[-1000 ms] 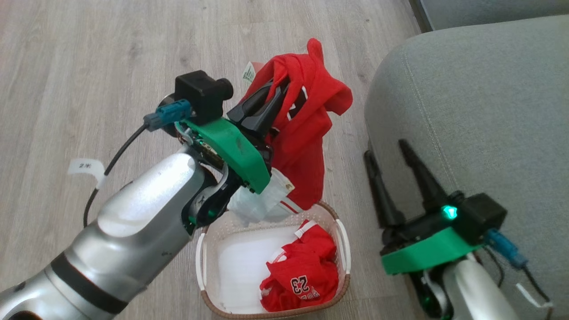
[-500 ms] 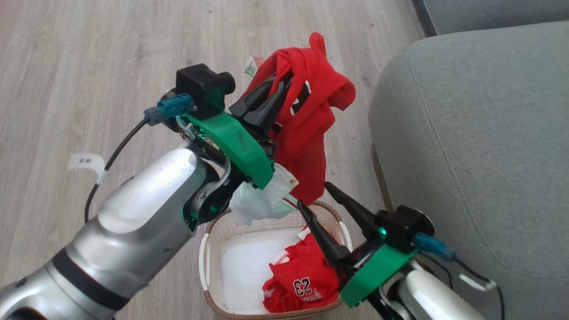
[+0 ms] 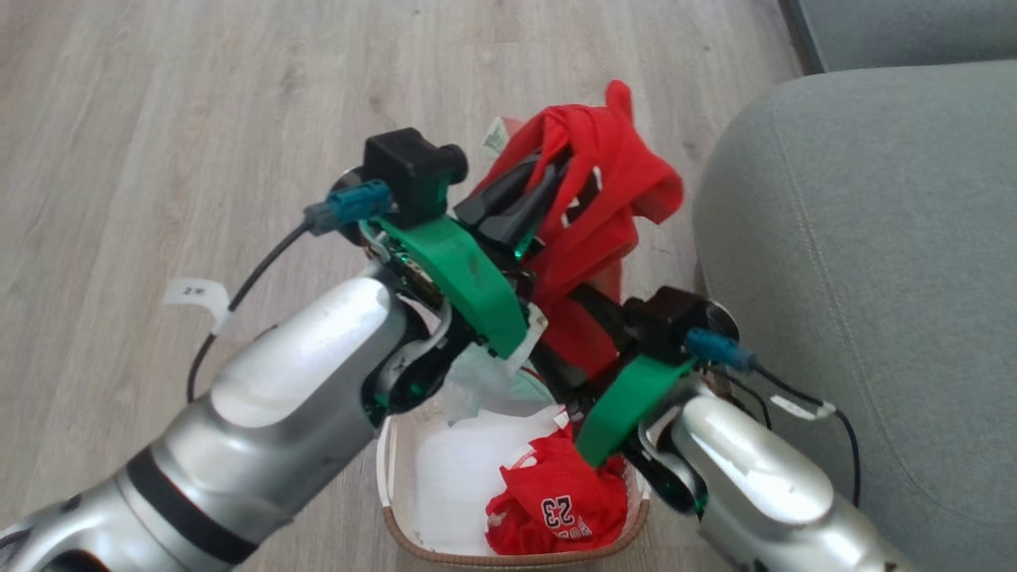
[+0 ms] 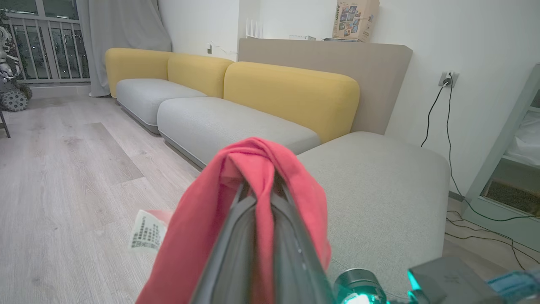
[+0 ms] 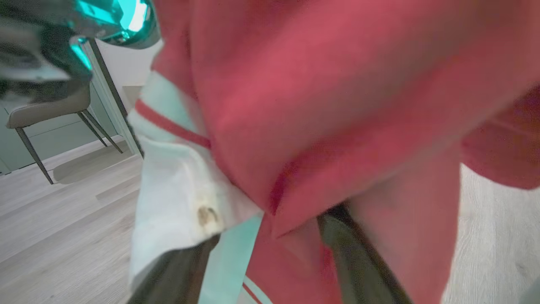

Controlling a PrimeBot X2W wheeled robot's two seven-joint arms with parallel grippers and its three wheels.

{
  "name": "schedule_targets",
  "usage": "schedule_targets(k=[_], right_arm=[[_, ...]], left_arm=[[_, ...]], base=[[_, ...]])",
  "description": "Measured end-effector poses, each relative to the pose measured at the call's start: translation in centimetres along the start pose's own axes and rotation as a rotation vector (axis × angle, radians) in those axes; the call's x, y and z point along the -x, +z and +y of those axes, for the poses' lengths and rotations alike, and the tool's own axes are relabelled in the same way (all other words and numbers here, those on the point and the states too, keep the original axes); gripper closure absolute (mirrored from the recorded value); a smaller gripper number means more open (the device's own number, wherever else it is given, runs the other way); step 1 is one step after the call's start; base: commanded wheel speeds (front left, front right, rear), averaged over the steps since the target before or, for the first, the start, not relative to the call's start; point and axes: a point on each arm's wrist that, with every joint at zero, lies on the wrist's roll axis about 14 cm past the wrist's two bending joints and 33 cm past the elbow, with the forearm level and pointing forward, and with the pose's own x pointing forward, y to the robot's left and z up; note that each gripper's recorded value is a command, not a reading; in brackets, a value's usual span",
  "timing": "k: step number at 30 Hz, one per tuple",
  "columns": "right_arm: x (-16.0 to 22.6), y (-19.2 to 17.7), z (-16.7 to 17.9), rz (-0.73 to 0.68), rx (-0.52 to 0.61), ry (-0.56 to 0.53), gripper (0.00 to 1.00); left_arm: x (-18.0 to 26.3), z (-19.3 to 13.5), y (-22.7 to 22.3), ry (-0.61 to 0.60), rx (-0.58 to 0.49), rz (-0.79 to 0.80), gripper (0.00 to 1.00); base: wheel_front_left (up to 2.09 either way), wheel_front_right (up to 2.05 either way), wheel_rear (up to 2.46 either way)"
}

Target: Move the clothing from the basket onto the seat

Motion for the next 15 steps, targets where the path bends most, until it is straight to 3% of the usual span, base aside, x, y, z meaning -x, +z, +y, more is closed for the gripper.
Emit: schedule_targets(k=[9,10,11,12,13,15], right_arm=[[-2.1,0.4,0.9,0.007,0.004,0.041,0.0],[-2.2,0.5,1.0,0.003,0.003,0.044,0.38],[-2.3,0.6,1.0,0.001,0.001,0.045,0.56],[-2.3,0.7,1.0,-0.002,-0.001,0.044,0.61],[-2.4,0.8,1.0,-0.005,-0.003,0.041,1.0],[-2.4,0.9,0.8,-0.01,-0.006,0.035,1.0]], left_arm=[[0.7,-0.5,0.2,0.004,0.017,0.001,1.0],[0.8,-0.5,0.2,0.006,0.016,0.001,1.0],[0.8,-0.4,0.2,0.008,0.014,0.002,1.0],[0.9,-0.4,0.3,0.01,0.014,0.002,1.0],[0.9,-0.3,0.3,0.011,0.013,0.002,1.0],[1.0,-0.2,0.2,0.015,0.014,0.003,1.0]], base=[[0.0,0.0,0.0],[0.0,0.0,0.0],[0.0,0.0,0.0],[0.0,0.0,0.0],[0.0,0.0,0.0],[0.0,0.0,0.0]])
